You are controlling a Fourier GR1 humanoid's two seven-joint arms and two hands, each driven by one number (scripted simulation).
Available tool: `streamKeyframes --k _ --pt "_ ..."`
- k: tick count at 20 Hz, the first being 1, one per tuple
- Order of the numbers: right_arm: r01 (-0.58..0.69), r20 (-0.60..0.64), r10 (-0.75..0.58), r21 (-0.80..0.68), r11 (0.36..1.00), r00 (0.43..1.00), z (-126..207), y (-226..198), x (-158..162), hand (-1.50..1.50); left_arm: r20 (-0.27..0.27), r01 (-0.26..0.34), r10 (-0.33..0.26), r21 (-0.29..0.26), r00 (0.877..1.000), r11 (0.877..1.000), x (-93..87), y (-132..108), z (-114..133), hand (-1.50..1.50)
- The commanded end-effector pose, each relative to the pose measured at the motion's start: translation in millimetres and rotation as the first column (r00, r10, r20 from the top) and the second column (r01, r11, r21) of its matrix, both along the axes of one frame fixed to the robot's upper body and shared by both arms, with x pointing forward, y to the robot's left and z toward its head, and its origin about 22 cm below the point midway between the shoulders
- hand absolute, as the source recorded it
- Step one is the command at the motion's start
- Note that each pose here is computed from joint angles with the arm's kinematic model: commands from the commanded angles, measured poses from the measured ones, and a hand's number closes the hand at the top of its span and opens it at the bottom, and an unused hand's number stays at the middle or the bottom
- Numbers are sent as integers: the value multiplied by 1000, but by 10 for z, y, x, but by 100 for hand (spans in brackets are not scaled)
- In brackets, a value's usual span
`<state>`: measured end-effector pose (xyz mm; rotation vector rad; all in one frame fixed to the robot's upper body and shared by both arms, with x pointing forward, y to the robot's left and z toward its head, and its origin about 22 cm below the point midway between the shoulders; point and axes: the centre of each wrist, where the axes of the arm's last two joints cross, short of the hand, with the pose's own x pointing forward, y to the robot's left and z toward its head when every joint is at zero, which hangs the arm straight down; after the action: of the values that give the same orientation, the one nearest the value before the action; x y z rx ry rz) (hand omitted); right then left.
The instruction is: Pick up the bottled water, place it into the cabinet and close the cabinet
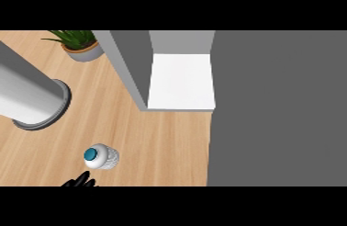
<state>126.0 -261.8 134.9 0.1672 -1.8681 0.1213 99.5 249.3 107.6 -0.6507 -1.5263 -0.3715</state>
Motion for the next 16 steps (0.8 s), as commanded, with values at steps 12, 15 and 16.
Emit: streamKeyframes --k 12,15,16 --pt "-37 16 36 67 997 999 229 -11 -307 -150 88 51 -44 -71 995 996 -468 161 398 -150" --pt "-39 14 38 59 997 999 246 -80 -359 -150 70 16 -10 -89 997 996 -491 209 302 -150" --pt "-46 27 45 60 997 999 273 26 -387 -150 86 -17 22 -57 996 998 -478 248 399 -150"
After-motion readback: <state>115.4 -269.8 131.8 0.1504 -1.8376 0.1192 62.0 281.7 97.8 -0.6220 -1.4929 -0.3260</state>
